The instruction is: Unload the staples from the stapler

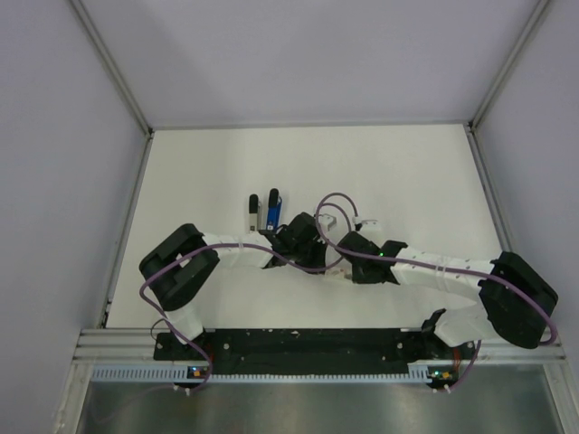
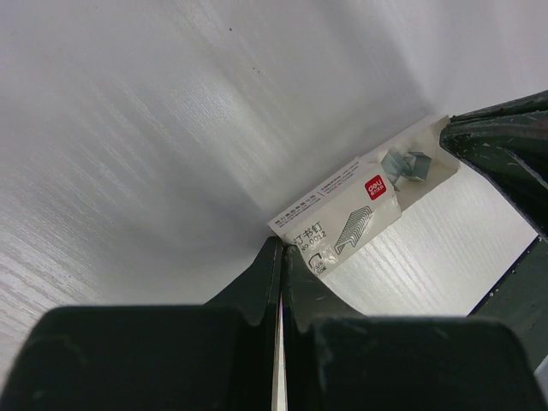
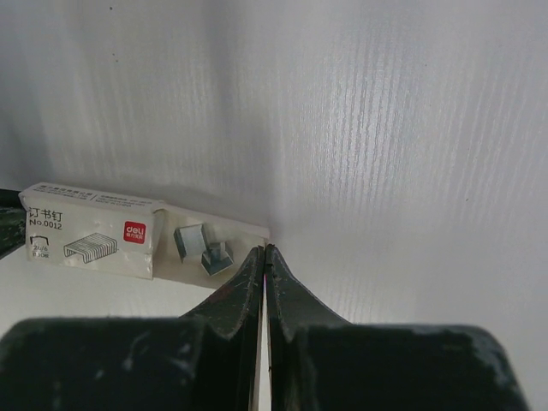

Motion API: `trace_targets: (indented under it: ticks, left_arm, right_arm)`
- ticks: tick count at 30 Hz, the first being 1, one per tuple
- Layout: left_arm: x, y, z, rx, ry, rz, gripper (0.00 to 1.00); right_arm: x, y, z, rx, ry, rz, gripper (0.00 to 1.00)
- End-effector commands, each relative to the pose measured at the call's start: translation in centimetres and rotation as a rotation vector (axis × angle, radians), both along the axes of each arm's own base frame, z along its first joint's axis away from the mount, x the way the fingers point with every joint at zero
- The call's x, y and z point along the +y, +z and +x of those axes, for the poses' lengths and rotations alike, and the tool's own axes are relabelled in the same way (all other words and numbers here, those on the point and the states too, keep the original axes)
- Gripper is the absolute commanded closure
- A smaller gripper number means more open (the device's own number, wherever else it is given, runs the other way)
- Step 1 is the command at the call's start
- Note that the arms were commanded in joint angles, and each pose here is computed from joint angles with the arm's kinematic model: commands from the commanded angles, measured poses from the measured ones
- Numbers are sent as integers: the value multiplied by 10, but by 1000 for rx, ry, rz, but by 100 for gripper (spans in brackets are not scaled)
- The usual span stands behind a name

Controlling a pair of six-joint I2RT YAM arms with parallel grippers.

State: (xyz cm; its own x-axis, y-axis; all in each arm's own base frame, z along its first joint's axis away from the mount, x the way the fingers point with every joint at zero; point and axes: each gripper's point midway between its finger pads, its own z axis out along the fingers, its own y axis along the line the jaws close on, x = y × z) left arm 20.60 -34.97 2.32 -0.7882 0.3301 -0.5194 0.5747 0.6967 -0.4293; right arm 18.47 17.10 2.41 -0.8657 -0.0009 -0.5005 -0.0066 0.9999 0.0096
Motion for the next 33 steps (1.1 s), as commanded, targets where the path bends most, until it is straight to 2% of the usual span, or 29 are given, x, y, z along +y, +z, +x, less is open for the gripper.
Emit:
trace_targets:
  ticks: [1, 14, 33]
  left_arm:
    - [5, -10, 2, -37, -15, 38, 100]
    - [4, -10, 6, -74, -20, 26, 100]
    - [-2, -6, -3, -72, -42, 25, 100]
  right_arm:
    - [4, 2, -6, 6, 60, 11, 100]
    - [-1, 2, -11, 6, 89, 7, 100]
    - [6, 9, -2, -9, 28, 18, 100]
